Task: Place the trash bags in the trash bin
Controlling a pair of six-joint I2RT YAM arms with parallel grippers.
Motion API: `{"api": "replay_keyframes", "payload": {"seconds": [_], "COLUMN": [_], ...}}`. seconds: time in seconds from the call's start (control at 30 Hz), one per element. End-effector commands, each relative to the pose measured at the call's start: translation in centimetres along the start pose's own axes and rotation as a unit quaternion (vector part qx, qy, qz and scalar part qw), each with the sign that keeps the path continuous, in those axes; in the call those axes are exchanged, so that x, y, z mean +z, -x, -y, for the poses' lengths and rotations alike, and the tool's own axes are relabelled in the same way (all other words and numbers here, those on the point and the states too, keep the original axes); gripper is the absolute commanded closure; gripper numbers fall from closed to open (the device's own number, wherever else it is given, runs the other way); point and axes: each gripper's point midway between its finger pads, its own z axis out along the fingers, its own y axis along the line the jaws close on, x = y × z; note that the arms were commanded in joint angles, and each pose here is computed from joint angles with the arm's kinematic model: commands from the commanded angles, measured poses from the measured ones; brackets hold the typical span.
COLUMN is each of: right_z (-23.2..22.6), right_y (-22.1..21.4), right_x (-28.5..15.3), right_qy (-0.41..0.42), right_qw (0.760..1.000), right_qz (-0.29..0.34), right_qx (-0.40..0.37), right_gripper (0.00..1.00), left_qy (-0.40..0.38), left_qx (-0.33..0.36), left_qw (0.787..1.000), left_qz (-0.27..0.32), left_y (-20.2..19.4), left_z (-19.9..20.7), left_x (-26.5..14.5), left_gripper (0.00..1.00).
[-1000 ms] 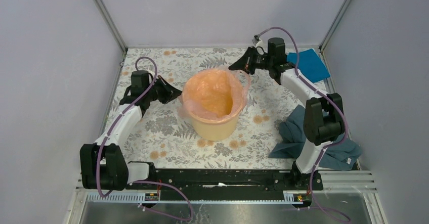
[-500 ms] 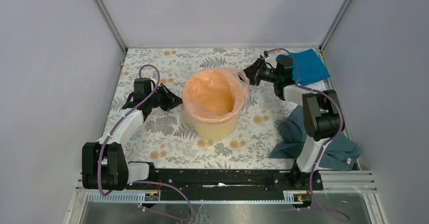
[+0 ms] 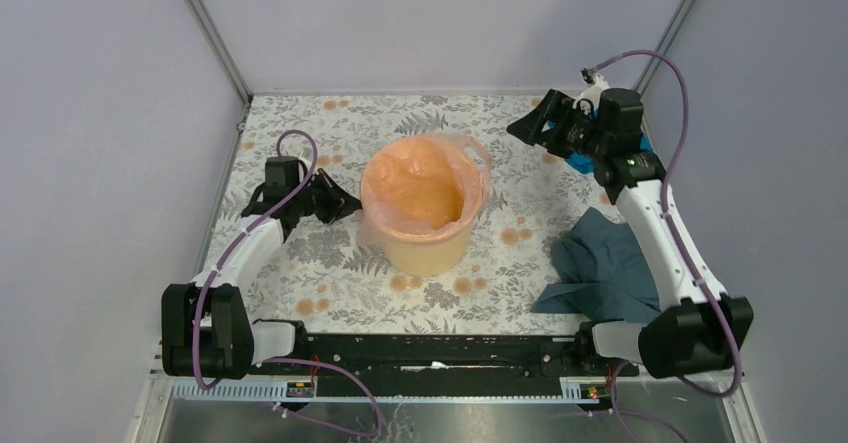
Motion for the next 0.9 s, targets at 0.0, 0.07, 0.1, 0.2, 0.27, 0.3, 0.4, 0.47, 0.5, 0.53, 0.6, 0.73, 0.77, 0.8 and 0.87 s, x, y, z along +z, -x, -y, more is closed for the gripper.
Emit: {"api": "replay_keyframes", "payload": {"seconds": [0.0, 0.07, 0.1, 0.2, 0.27, 0.3, 0.4, 0.47, 0.5, 0.53, 0.6, 0.73, 0.77, 0.8, 0.87], "right_z": [-0.4, -2.2, -2.8, -2.8, -2.1, -1.9, -1.7, -1.6, -1.6, -1.6, -2.0, -2.7, -2.7, -2.7, -2.6], "right_y": [-2.2, -4.2, -5.0, -5.8, -5.9, -6.0, -6.7, -7.3, -7.2, -7.2, -7.3, -7.2, -7.2, -7.2, -7.5], "right_x": [-1.7, -0.8, -0.4, 0.7, 1.2, 1.5, 2.3, 2.6, 2.9, 3.0, 3.2, 3.2, 3.3, 3.4, 3.6], "right_qy": [0.003, 0.073, 0.096, 0.118, 0.108, 0.108, 0.125, 0.131, 0.139, 0.142, 0.162, 0.188, 0.189, 0.192, 0.194], "right_qw": [0.996, 0.992, 0.989, 0.987, 0.989, 0.989, 0.985, 0.982, 0.982, 0.982, 0.978, 0.972, 0.972, 0.971, 0.969], "right_qz": [-0.031, -0.076, -0.095, -0.107, -0.103, -0.102, -0.116, -0.129, -0.123, -0.120, -0.118, -0.114, -0.114, -0.115, -0.119], "right_qx": [-0.089, -0.069, -0.057, -0.017, -0.005, 0.000, 0.023, 0.033, 0.033, 0.039, 0.056, 0.077, 0.081, 0.085, 0.092], "right_gripper": [0.11, 0.15, 0.17, 0.29, 0.36, 0.36, 0.35, 0.34, 0.34, 0.33, 0.33, 0.26, 0.26, 0.27, 0.33], "left_qy": [-0.005, -0.008, -0.010, -0.014, -0.015, -0.014, -0.016, -0.014, -0.015, -0.016, -0.022, -0.007, -0.001, 0.007, 0.028], "left_qx": [0.021, 0.020, 0.019, 0.021, 0.026, 0.029, 0.039, 0.043, 0.044, 0.044, 0.046, 0.060, 0.065, 0.069, 0.081], "left_qw": [1.000, 1.000, 1.000, 1.000, 1.000, 0.999, 0.999, 0.999, 0.999, 0.999, 0.999, 0.998, 0.998, 0.997, 0.995], "left_qz": [0.002, -0.001, -0.001, 0.002, 0.003, 0.003, 0.004, 0.004, 0.004, 0.002, -0.003, 0.008, 0.018, 0.033, 0.060], "left_y": [0.2, 0.0, 0.0, 0.0, 0.0, 0.0, 0.1, 0.3, 0.3, 0.4, 0.3, 0.8, 1.0, 1.3, 1.6], "left_z": [0.5, 0.6, 0.8, 1.1, 1.4, 1.4, 1.7, 1.8, 1.9, 1.9, 2.2, 2.5, 2.7, 2.8, 2.7], "left_x": [-0.6, -0.7, -0.7, -1.1, -1.4, -1.5, -1.7, -1.7, -1.7, -1.7, -1.7, -2.5, -3.0, -3.6, -4.9], "left_gripper": [1.00, 1.00, 1.00, 1.00, 1.00, 1.00, 1.00, 1.00, 1.00, 1.00, 0.97, 0.69, 0.62, 0.52, 0.31]}}
